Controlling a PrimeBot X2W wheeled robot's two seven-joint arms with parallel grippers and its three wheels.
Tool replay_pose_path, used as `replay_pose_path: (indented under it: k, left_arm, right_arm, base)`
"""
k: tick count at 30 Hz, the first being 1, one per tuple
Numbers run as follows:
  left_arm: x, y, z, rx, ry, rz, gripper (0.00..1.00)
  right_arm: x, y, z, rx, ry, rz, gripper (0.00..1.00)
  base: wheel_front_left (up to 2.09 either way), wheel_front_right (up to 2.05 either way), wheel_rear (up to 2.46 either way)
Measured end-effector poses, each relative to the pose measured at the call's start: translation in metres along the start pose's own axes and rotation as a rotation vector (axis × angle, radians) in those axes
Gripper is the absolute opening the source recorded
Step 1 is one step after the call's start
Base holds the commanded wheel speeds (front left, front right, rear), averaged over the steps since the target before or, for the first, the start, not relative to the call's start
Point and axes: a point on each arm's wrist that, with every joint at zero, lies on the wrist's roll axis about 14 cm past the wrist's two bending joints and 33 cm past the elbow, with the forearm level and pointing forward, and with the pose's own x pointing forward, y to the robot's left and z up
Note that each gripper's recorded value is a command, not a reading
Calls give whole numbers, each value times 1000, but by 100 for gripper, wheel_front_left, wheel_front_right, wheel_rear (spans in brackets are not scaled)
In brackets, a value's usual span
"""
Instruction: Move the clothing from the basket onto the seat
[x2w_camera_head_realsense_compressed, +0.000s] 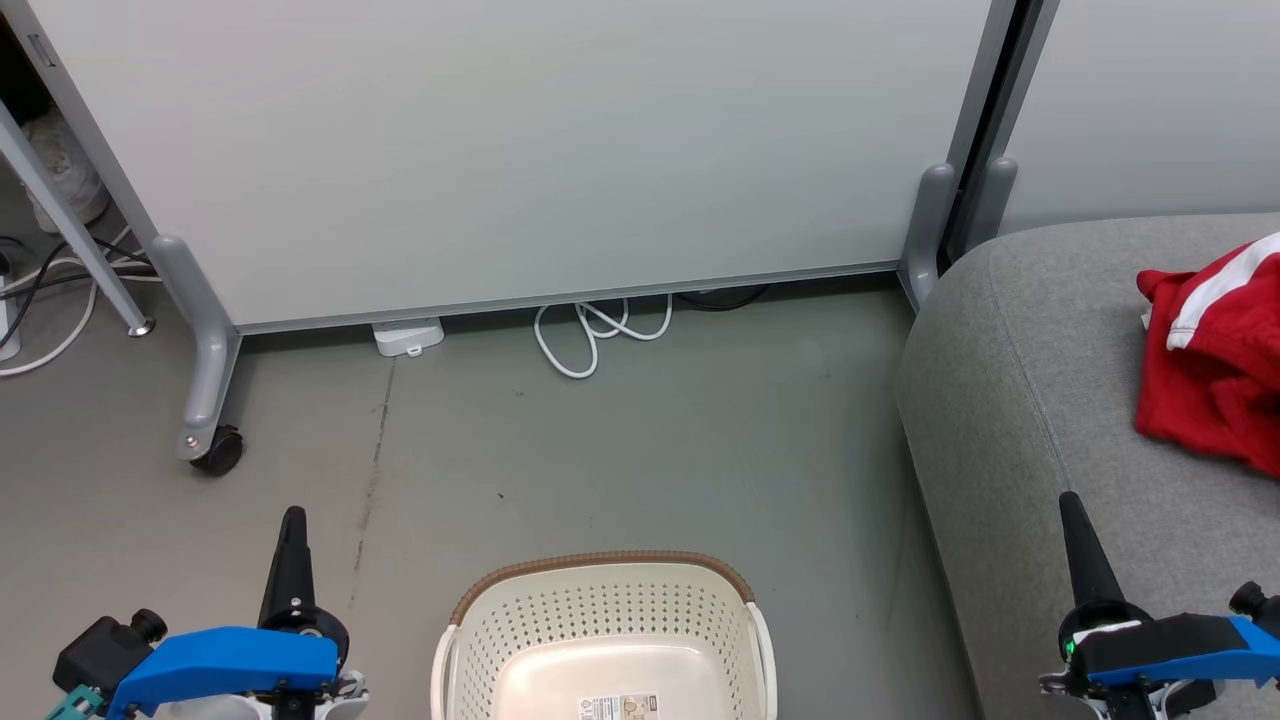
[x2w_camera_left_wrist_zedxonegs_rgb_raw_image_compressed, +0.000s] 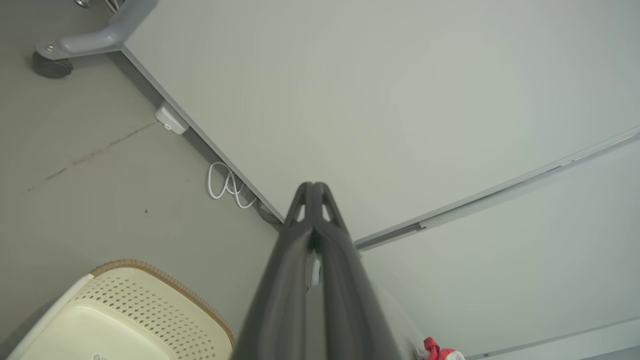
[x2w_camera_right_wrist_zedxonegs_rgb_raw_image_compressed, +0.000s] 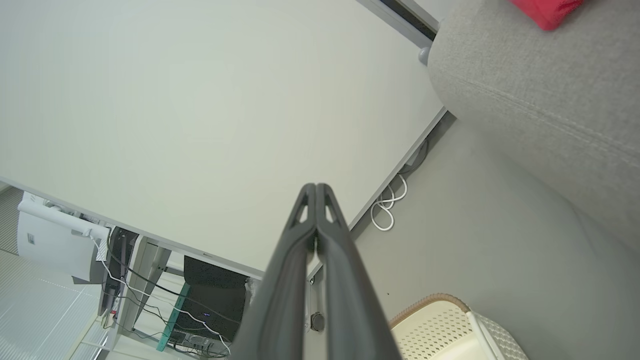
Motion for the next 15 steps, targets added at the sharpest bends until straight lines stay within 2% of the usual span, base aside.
replay_pose_path:
  k: [15]
  left_arm:
    - [6, -7, 3, -154, 4, -19, 0]
  right_arm:
    - [3, 4, 4, 154, -2, 10, 0]
  base:
    - [0, 0, 0]
